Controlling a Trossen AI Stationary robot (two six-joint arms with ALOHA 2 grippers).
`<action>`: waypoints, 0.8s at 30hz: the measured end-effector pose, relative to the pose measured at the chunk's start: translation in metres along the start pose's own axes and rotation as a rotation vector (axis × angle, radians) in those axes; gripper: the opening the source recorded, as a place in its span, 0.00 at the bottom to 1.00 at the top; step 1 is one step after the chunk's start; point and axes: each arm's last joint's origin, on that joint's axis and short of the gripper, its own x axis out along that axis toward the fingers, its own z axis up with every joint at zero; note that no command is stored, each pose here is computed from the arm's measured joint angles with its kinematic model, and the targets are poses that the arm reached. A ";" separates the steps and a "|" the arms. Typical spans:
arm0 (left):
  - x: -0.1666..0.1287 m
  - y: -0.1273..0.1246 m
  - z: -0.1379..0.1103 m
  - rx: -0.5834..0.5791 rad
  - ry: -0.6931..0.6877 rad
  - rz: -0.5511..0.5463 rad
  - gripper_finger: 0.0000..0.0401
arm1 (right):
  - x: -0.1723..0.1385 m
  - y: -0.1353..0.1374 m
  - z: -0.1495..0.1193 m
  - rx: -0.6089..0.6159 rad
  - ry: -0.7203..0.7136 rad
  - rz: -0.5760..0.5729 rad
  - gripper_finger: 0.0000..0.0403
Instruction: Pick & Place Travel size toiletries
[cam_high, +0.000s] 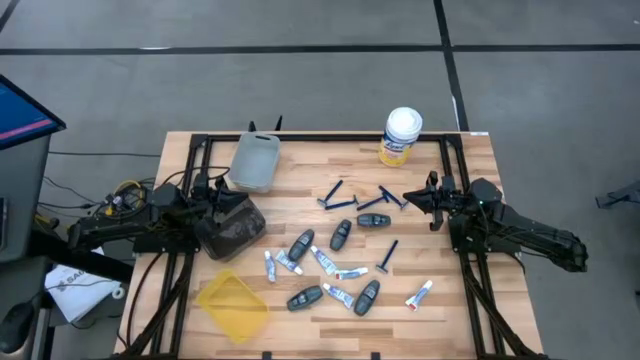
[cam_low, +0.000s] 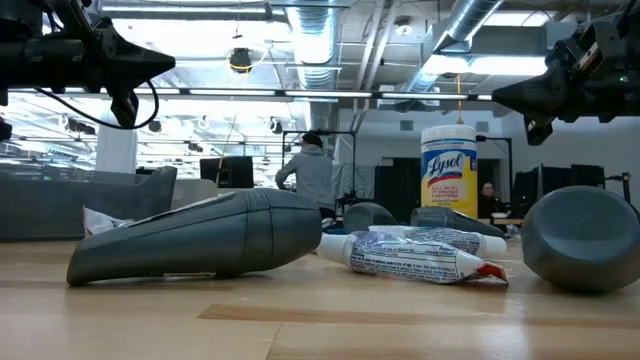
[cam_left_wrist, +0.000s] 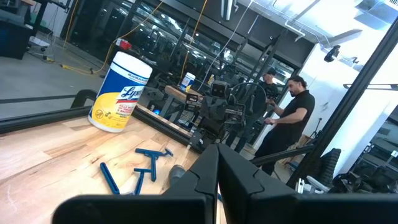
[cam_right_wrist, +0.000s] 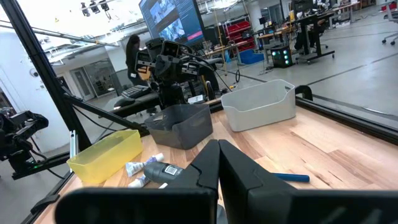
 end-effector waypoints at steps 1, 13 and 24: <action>0.000 0.000 0.000 0.000 0.000 0.000 0.00 | 0.000 0.000 0.000 0.000 0.000 0.000 0.00; 0.000 0.000 0.003 0.000 -0.037 0.014 0.00 | 0.000 0.000 0.000 0.000 0.000 0.000 0.00; 0.000 -0.001 0.004 -0.007 -0.058 0.022 0.00 | 0.000 0.000 0.000 0.043 0.000 0.000 0.00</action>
